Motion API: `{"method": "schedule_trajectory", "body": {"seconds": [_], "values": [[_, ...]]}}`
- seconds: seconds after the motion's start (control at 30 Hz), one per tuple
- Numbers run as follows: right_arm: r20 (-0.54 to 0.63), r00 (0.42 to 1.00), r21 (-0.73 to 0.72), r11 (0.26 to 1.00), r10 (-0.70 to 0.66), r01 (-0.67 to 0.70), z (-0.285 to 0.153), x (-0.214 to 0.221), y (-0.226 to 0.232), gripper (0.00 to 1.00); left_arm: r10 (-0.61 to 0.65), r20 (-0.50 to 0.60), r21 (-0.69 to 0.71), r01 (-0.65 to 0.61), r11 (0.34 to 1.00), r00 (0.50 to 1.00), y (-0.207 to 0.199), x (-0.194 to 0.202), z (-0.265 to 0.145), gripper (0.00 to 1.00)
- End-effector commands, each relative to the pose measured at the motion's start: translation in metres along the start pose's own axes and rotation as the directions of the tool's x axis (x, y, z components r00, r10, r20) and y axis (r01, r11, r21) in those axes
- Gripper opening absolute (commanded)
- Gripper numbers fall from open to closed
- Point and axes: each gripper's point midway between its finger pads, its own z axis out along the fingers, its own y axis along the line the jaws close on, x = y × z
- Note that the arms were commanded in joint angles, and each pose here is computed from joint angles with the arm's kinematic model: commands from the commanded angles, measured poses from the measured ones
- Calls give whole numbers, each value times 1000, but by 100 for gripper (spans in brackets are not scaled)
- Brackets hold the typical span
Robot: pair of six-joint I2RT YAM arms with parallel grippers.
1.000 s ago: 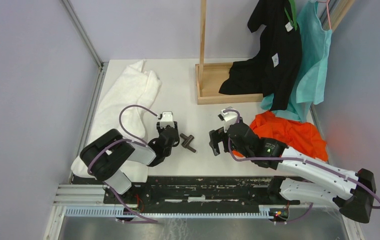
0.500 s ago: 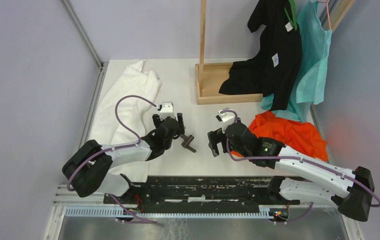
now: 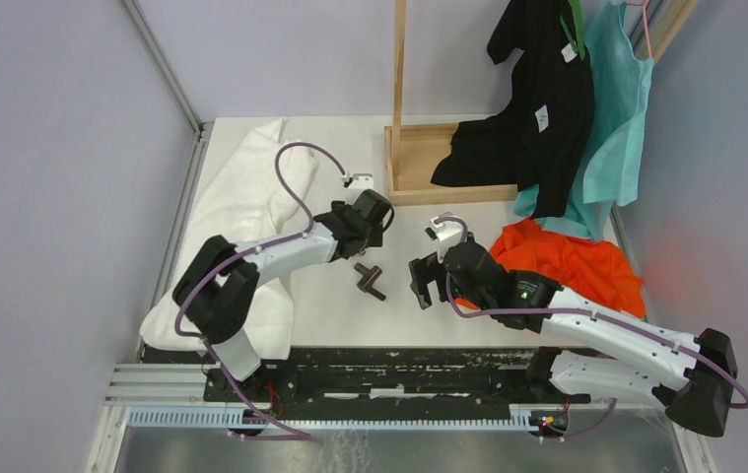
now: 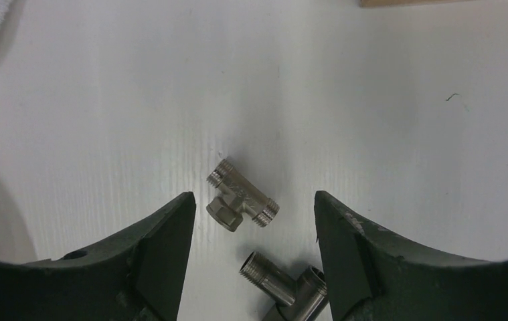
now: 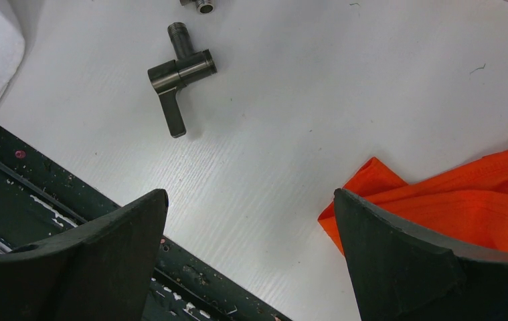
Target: Install the water faucets
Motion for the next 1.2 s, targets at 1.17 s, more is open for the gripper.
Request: {"method": "schedule_trajectory", "body": {"seconds": [1.17], "values": [[-4, 1000, -17, 1000, -20, 20, 1, -8, 5, 100, -153, -260, -190, 105, 976, 953, -3, 43, 27, 43]]}}
